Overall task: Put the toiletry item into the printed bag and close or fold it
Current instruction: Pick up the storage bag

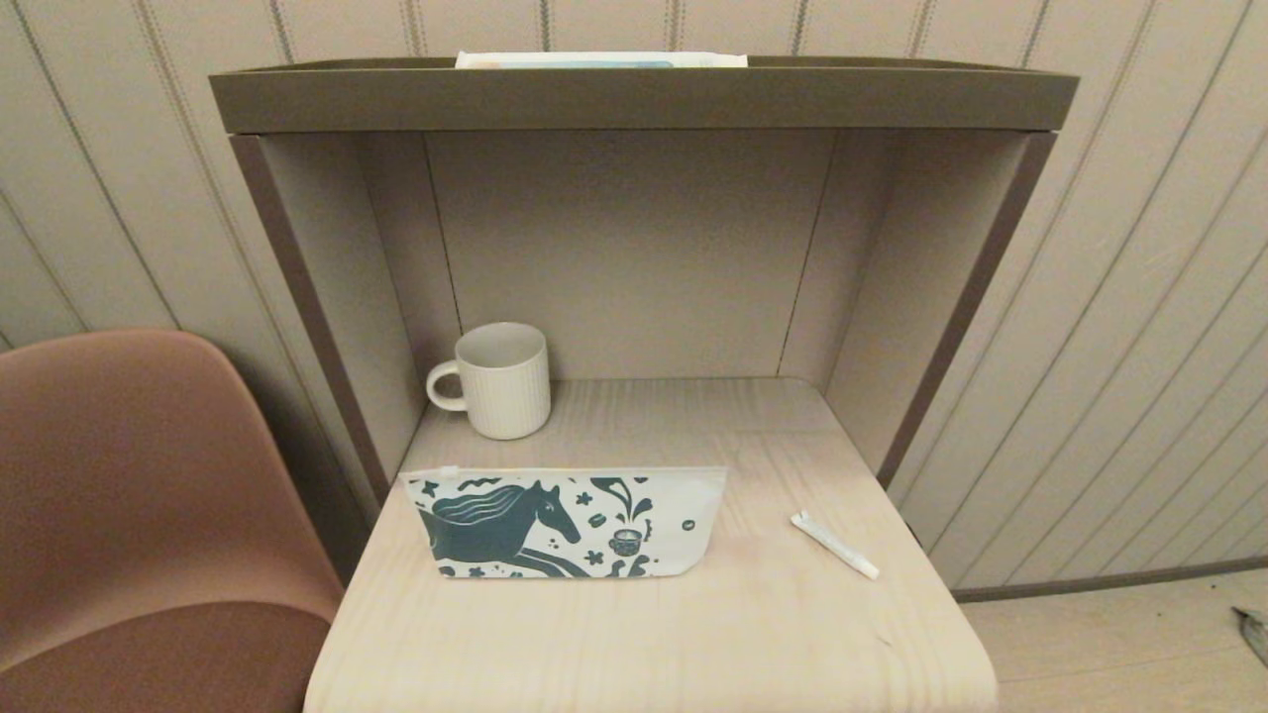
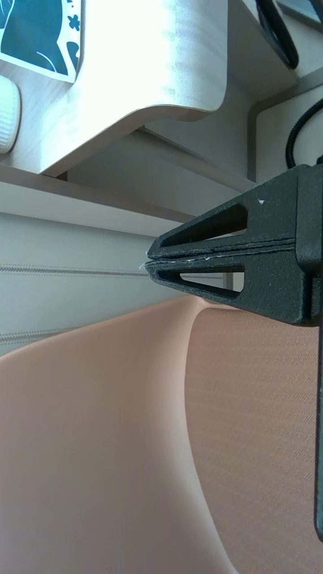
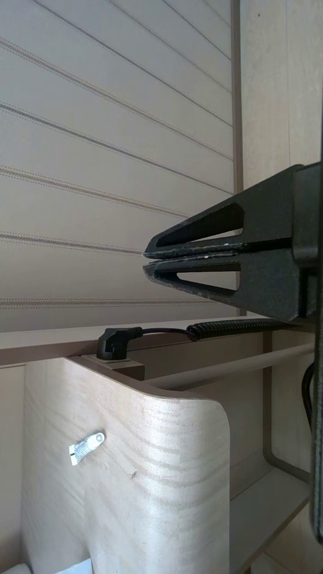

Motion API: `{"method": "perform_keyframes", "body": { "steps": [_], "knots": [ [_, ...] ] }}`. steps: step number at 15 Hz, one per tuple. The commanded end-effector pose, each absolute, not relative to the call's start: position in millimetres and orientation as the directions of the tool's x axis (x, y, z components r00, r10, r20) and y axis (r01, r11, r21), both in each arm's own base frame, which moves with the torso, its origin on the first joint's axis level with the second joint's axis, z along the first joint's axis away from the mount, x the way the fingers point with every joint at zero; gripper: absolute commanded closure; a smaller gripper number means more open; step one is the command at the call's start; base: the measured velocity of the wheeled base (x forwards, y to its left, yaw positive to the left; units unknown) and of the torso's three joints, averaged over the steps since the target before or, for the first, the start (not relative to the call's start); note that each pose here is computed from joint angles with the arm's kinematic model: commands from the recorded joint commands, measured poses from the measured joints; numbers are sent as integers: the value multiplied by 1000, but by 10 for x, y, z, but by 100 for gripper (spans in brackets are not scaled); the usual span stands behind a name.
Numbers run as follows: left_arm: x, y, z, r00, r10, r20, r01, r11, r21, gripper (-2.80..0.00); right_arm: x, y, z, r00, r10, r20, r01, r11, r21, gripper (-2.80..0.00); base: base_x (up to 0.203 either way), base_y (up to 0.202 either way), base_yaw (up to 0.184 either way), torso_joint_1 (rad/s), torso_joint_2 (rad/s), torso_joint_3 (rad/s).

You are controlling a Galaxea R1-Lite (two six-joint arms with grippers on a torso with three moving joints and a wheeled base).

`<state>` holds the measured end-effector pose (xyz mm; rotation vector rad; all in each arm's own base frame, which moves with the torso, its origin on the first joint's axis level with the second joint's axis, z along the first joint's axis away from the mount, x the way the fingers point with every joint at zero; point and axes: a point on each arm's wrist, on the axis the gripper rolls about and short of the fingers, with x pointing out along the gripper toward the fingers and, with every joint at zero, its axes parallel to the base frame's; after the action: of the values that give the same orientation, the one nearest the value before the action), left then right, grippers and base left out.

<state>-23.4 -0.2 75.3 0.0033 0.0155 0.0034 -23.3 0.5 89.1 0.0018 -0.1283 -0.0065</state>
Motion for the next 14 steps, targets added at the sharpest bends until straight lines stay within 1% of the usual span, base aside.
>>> {"method": "perform_keyframes", "body": {
  "steps": [1, 7, 8, 9, 11, 12, 14],
  "knots": [
    [-234, -2, 752, 1000, 5, -15, -5, 1000, 3, 0, -232, 5, 893, 992, -6, 127, 6, 1000, 2, 0, 0, 0, 0, 0, 0, 0],
    [-233, 0, 749, 1000, 11, -18, -11, 1000, 19, 0, -232, 5, 893, 992, -6, 127, 6, 1000, 2, 0, 0, 0, 0, 0, 0, 0],
    [-251, -1, 808, 1000, 11, 2, -11, 1000, 23, 0, -232, 5, 893, 992, -6, 127, 6, 1000, 2, 0, 0, 0, 0, 0, 0, 0],
    [-297, -3, 957, 999, 4, 48, -5, 1000, 24, 0, -232, 5, 893, 992, -6, 127, 6, 1000, 2, 0, 0, 0, 0, 0, 0, 0],
    [-412, -15, 1392, 992, -49, 113, 46, 999, 29, 0, -232, 5, 893, 992, -6, 127, 6, 1000, 2, 0, 0, 0, 0, 0, 0, 0],
    [-410, -26, 1618, 990, -97, 103, 95, 995, 25, 0, -232, 5, 893, 992, -6, 127, 6, 1000, 2, 0, 0, 0, 0, 0, 0, 0],
    [-251, -51, 1978, 975, -219, 33, 220, 975, -32, 0, -232, 5, 893, 992, -6, 127, 6, 1000, 2, 0, 0, 0, 0, 0, 0, 0]
  ]
}}
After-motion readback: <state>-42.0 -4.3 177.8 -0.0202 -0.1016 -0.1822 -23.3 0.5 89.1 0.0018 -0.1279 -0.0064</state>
